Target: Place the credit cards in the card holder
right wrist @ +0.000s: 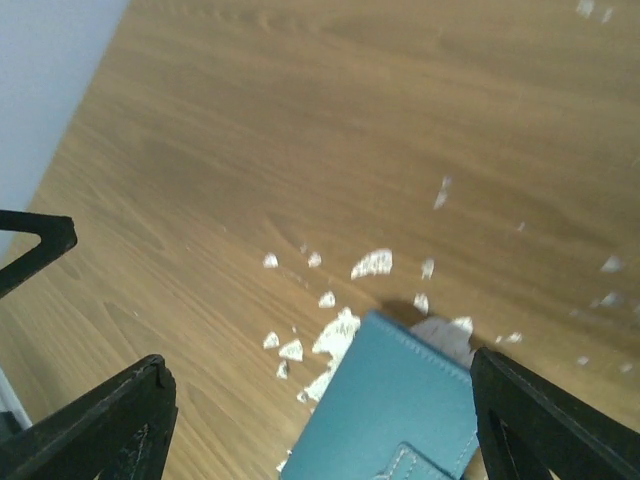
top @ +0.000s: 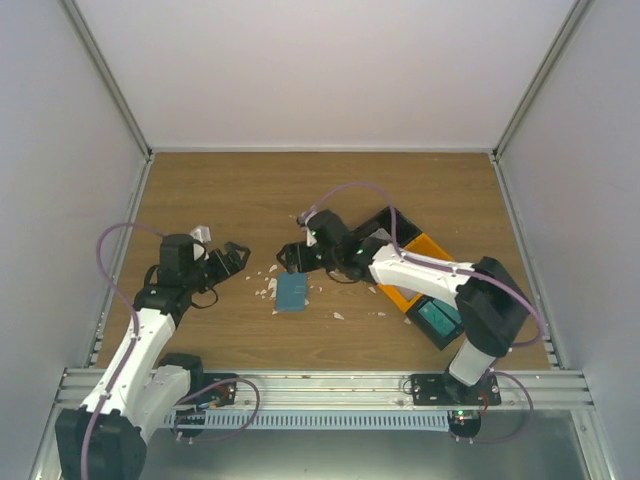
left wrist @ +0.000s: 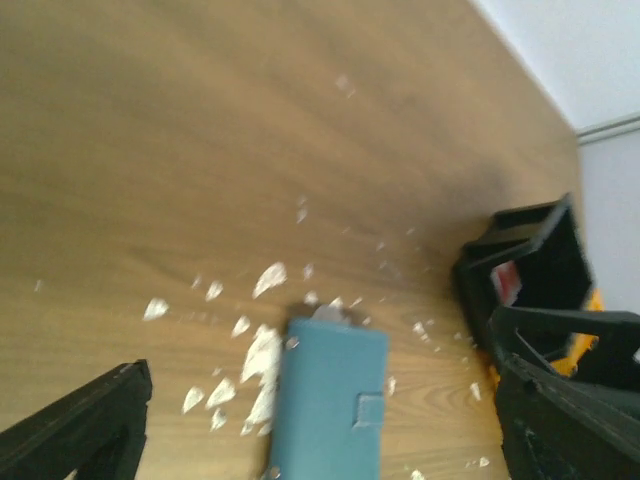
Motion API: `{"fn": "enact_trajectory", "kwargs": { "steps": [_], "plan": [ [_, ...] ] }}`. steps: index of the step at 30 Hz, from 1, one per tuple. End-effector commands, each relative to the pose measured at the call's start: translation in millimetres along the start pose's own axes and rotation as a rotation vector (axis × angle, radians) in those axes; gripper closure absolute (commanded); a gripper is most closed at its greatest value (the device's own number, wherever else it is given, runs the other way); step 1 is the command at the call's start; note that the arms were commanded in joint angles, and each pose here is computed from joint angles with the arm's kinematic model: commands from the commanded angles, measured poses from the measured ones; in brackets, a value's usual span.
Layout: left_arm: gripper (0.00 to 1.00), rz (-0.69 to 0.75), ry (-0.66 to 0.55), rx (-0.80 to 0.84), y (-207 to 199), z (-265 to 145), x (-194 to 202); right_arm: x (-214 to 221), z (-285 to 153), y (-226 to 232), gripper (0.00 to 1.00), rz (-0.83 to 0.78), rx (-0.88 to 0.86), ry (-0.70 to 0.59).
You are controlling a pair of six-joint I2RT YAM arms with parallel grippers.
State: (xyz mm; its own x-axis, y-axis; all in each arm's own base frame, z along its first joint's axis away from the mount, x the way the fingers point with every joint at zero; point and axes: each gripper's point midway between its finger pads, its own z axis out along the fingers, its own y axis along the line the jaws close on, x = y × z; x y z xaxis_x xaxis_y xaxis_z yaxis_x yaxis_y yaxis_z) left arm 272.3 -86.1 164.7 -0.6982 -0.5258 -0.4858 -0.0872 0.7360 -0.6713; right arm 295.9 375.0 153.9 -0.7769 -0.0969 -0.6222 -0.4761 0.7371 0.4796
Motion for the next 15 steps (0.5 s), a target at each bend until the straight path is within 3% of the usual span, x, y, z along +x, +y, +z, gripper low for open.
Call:
{"fn": "enact_trajectory", "kwargs": {
  "steps": [1,8,15],
  "plan": [
    [0.10,-0.084,0.135,-0.097,35,18,37,43,22,-11,0.21,0.032,0.109,0.106],
    [0.26,-0.090,0.297,0.018,21,51,74,79,26,-42,0.35,0.100,0.213,0.166],
    [0.37,-0.063,0.428,0.065,14,73,102,98,29,-48,0.49,0.159,0.197,0.202]
  ]
}}
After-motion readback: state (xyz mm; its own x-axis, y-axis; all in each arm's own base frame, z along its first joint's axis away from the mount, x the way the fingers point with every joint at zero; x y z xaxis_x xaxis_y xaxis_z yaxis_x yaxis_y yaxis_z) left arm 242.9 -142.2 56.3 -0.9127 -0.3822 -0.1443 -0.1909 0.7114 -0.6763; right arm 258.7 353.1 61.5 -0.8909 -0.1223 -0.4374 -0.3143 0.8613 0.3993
